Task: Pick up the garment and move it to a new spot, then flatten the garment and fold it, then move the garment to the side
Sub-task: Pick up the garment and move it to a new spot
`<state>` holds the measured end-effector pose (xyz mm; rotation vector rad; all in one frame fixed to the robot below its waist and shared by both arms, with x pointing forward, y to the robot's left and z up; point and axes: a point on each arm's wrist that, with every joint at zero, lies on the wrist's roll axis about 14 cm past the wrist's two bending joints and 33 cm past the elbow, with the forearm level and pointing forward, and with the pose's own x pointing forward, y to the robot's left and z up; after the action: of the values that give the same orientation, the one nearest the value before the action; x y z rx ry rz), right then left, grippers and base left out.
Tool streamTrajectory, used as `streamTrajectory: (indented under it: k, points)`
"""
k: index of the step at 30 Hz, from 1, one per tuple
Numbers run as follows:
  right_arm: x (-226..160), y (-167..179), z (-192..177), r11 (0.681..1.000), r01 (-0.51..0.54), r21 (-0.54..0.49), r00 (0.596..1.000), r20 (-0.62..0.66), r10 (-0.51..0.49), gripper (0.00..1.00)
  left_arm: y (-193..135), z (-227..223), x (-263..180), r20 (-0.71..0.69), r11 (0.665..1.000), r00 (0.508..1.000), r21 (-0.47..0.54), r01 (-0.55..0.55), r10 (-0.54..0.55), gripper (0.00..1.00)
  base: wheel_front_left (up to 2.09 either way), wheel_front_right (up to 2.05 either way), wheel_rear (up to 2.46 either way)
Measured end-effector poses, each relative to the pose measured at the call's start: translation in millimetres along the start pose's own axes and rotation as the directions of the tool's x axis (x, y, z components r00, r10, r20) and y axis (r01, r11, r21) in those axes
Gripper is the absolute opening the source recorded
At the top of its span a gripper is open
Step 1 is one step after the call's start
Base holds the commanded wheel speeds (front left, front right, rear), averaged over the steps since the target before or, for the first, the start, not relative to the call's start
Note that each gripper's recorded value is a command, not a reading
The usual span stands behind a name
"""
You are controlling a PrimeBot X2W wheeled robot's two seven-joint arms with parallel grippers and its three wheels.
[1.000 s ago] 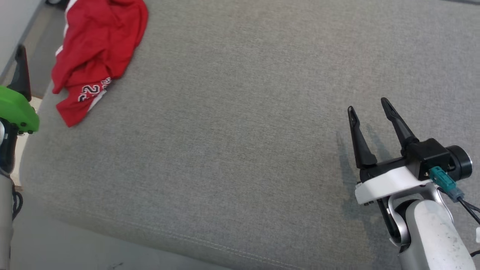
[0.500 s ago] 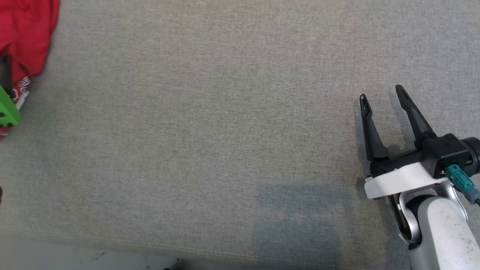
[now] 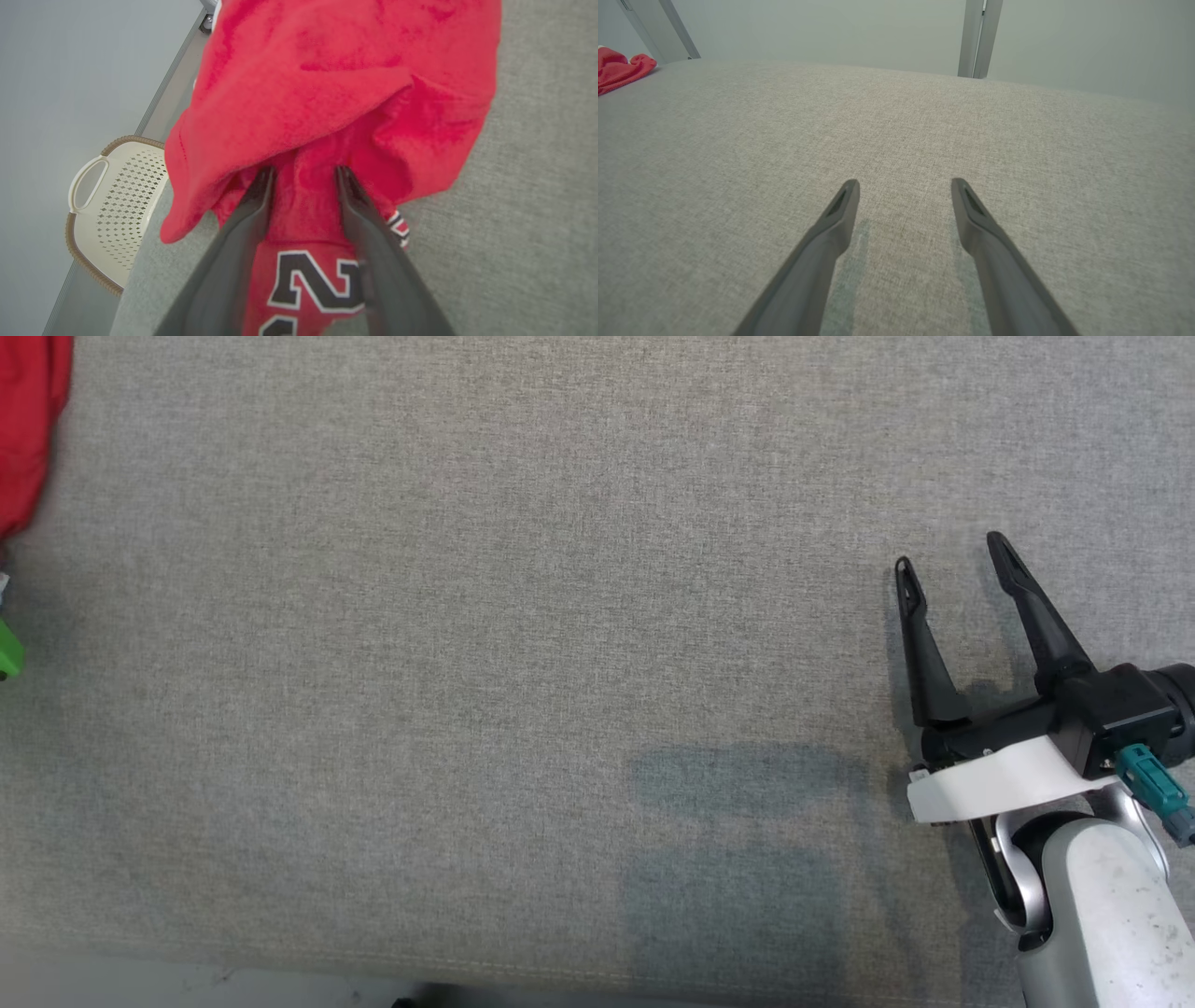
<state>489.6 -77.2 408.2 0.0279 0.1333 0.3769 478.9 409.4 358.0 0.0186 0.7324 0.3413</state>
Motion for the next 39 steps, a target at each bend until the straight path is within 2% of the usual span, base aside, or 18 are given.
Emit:
streamTrajectory:
  k: [9, 19, 25, 32, 39]
  points:
    - [-1, 1, 18, 1.0, 0.003, -0.009, 0.999, 0.054, -0.003, 1.0, 6, 9, -7, 0.053, 1.0, 0.999, 0.009, -0.013, 0.013, 0.0, 0.0, 0.0, 0.0]
    - [-11, 9, 40, 1.0, 0.003, 0.007, 0.994, 0.111, -0.003, 1.0, 12, 87, -36, 0.278, 0.993, 0.96, 0.115, -0.009, -0.024, 0.0, 0.0, 0.0, 0.0]
    - [-26, 13, 62, 1.0, 0.01, 0.026, 0.986, 0.165, -0.015, 1.0, -18, 150, -73, 0.418, 0.97, 0.896, 0.237, 0.051, -0.149, 0.0, 0.0, 0.0, 0.0]
    - [-48, 6, 85, 0.998, 0.048, 0.035, 0.974, 0.22, -0.054, 1.0, -73, 200, -124, 0.5, 0.914, 0.801, 0.382, 0.137, -0.33, 0.0, 0.0, 0.0, 0.0]
    - [-77, -8, 101, 0.993, 0.104, 0.062, 0.958, 0.26, -0.117, 1.0, -152, 228, -184, 0.531, 0.82, 0.655, 0.511, 0.258, -0.537, 0.0, 0.0, 0.0, 0.0]
